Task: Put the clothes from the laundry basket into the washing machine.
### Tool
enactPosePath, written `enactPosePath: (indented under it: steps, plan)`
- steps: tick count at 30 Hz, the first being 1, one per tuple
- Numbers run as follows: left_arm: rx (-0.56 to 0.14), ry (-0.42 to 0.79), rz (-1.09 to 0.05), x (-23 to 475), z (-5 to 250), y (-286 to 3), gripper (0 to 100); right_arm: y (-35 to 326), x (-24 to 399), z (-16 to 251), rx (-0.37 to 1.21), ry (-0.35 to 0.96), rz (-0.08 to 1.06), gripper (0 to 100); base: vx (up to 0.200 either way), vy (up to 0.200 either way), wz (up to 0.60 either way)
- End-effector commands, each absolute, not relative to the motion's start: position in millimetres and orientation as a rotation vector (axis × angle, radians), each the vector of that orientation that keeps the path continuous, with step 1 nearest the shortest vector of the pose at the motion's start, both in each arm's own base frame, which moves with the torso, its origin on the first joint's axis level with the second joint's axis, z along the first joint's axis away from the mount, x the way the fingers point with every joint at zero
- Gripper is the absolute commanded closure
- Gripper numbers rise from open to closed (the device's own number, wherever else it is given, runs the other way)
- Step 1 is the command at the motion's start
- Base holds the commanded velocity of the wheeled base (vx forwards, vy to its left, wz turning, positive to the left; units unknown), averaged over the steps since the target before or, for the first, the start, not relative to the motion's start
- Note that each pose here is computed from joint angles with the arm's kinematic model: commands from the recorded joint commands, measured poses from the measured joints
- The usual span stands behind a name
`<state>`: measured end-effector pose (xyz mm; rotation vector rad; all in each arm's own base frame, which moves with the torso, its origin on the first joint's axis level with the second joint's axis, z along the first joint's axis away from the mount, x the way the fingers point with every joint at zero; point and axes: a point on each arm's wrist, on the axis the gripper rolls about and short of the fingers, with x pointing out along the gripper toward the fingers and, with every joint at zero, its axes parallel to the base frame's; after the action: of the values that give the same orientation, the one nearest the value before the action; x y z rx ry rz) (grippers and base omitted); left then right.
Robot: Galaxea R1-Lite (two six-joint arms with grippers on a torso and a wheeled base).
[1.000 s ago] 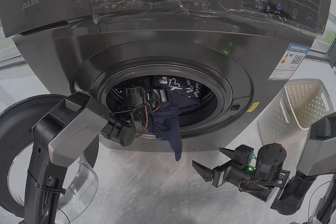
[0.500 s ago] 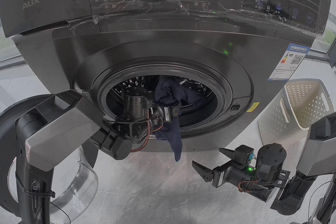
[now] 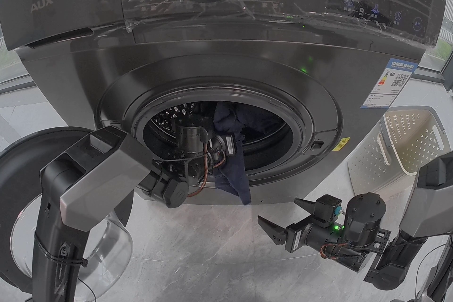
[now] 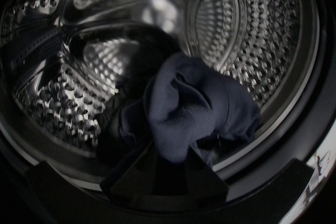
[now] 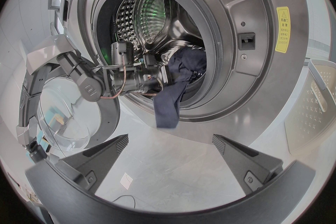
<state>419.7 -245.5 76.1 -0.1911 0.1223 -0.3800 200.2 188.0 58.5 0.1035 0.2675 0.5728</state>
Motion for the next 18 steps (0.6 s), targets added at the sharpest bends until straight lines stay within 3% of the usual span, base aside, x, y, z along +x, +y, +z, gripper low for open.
enactPosePath:
  steps: [1, 7, 11, 12, 18]
  plan:
    - [-0.259, -0.053, -0.289, 458, 89, -245, 100, 190, 200, 59, 0.104, 0.266, 0.578, 0, 0.000, 0.000, 0.00]
    - [-0.283, -0.113, -0.264, 465, 101, -241, 100, 190, 200, 58, 0.104, 0.268, 0.578, 0, 0.000, 0.000, 0.00]
    - [-0.264, -0.063, -0.261, 459, 90, -239, 100, 190, 200, 56, 0.101, 0.273, 0.577, 0, 0.000, 0.000, 0.00]
    - [-0.263, -0.055, -0.262, 457, 89, -239, 0, 190, 200, 56, 0.101, 0.273, 0.577, 0, 0.000, 0.000, 0.00]
    - [-0.277, 0.004, -0.282, 438, 93, -242, 0, 190, 200, 55, 0.099, 0.276, 0.577, 0, 0.000, 0.000, 0.00]
